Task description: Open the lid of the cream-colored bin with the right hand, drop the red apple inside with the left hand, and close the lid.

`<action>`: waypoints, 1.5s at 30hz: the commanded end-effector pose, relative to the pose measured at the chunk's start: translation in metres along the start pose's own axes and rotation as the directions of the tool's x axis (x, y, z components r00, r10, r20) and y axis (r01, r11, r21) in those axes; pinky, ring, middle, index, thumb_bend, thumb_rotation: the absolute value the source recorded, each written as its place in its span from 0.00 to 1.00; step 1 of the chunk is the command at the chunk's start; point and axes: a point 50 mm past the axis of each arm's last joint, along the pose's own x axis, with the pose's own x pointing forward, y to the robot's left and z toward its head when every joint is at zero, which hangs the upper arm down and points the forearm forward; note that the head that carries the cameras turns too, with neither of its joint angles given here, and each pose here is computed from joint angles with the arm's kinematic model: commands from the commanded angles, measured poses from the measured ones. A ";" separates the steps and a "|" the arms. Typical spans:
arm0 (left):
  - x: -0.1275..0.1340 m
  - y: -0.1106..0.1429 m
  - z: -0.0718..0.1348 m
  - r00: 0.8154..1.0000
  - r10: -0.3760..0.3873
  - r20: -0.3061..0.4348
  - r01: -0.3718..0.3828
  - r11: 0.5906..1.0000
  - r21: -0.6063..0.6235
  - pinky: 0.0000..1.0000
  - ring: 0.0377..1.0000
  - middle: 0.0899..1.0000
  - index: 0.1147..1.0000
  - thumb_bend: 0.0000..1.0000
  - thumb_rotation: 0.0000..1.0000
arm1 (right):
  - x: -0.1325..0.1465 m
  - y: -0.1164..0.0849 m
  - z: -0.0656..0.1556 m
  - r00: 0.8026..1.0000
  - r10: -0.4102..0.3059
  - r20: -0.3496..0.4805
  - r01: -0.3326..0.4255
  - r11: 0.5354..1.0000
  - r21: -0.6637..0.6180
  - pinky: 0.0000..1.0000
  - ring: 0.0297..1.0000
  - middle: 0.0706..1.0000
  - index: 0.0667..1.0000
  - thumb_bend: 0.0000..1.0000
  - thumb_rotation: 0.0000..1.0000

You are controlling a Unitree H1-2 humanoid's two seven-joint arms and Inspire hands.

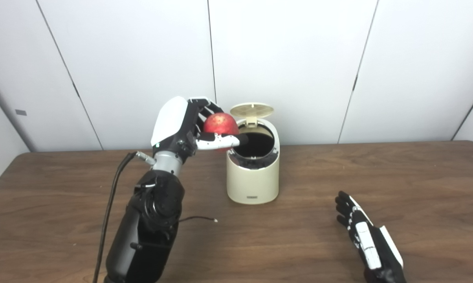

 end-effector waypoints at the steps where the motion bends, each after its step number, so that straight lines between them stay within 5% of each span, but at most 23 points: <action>1: 0.013 0.018 0.024 0.990 0.092 0.106 -0.092 0.996 0.002 0.33 0.35 0.39 0.46 0.50 0.00 | 0.003 0.007 0.001 1.000 0.019 0.013 -0.019 1.000 0.004 0.90 0.94 0.93 0.94 0.47 1.00; 45: 0.022 -0.018 0.030 0.992 0.073 0.100 -0.073 0.997 -0.002 0.34 0.35 0.40 0.44 0.50 0.00 | 0.005 0.002 0.001 1.000 -0.008 0.009 0.008 0.999 0.039 0.93 0.94 0.92 0.96 0.53 1.00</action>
